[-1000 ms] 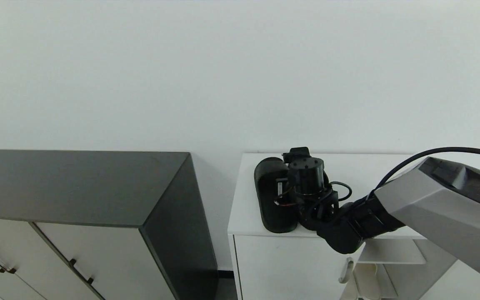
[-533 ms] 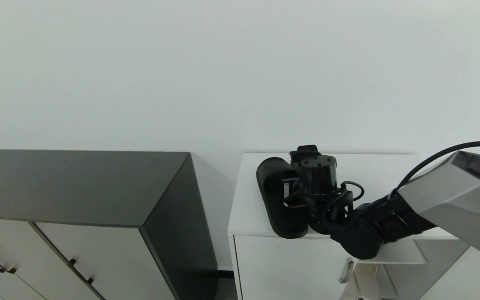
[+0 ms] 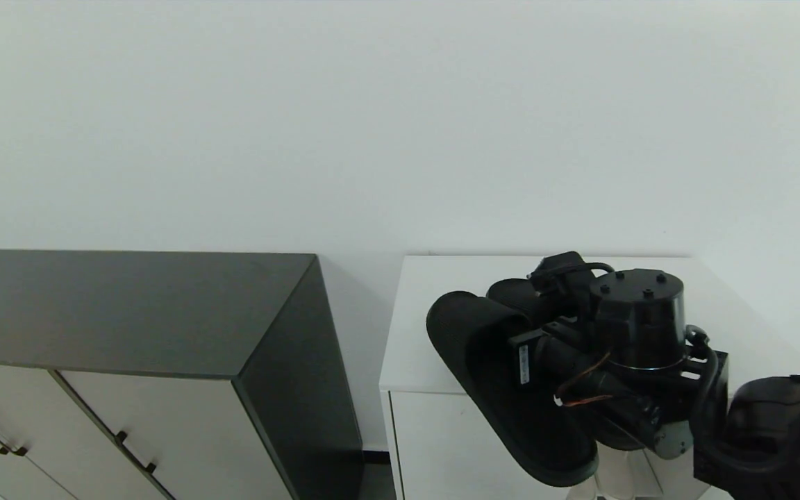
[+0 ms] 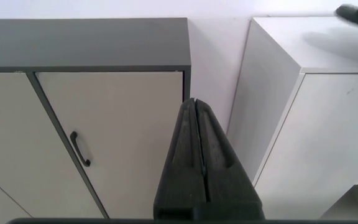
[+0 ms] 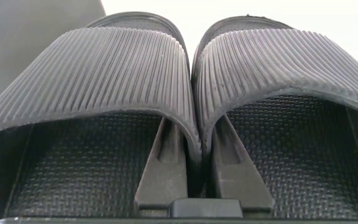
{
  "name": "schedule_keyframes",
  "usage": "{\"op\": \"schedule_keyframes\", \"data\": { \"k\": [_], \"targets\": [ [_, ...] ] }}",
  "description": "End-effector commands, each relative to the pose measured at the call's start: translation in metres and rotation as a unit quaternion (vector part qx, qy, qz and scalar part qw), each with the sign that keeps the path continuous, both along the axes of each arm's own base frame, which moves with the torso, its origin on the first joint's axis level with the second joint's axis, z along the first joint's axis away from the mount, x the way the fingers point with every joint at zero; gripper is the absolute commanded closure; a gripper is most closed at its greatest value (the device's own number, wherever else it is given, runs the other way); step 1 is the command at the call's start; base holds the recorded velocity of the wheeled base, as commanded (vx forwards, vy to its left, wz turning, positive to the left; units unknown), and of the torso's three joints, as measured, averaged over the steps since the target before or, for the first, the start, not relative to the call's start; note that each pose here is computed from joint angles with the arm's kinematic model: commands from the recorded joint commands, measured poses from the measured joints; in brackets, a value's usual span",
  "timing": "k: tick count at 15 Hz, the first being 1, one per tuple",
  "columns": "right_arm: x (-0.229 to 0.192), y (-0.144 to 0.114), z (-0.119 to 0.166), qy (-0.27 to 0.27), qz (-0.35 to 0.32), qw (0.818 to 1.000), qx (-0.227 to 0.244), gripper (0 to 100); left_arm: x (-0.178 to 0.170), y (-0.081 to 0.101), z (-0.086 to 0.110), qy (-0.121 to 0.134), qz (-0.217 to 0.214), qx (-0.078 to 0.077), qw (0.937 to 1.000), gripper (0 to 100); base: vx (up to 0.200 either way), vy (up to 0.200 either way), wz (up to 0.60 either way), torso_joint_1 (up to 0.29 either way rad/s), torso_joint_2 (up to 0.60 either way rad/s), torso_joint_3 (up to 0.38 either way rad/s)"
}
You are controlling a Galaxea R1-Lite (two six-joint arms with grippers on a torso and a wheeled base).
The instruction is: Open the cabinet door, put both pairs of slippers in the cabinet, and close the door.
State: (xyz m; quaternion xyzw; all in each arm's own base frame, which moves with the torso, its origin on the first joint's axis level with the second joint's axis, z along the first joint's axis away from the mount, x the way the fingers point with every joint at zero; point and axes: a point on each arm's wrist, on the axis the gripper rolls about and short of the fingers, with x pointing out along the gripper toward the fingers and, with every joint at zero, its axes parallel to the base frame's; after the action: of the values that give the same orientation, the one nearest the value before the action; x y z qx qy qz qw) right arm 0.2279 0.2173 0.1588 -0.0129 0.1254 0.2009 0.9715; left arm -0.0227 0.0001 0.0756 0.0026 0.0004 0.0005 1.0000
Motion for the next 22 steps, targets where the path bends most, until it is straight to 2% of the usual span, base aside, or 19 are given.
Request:
{"op": "schedule_keyframes", "data": {
  "k": [1,10,19,22],
  "targets": [
    [-0.012,-0.004,0.012,-0.011,0.011,1.000,0.012,100,0.000,0.000,0.000,0.000,0.000,0.000,1.0000,100,0.000,0.000,0.00,0.000,0.00,0.000],
    [-0.014,-0.003,-0.001,0.004,0.012,1.000,-0.005,100,0.000,0.000,0.000,0.000,-0.001,-0.001,1.0000,100,0.000,0.000,0.00,0.000,0.00,0.000],
    [-0.018,-0.008,-0.009,0.008,0.018,0.999,-0.034,100,0.000,0.000,0.000,0.000,-0.001,-0.003,1.0000,100,-0.200,0.000,0.00,0.001,0.00,0.002],
    [-0.018,-0.009,-0.012,0.011,0.019,0.999,-0.038,100,0.000,0.000,0.000,0.000,-0.001,-0.003,1.0000,100,0.000,0.000,0.00,0.000,0.00,0.000]
  ]
}}
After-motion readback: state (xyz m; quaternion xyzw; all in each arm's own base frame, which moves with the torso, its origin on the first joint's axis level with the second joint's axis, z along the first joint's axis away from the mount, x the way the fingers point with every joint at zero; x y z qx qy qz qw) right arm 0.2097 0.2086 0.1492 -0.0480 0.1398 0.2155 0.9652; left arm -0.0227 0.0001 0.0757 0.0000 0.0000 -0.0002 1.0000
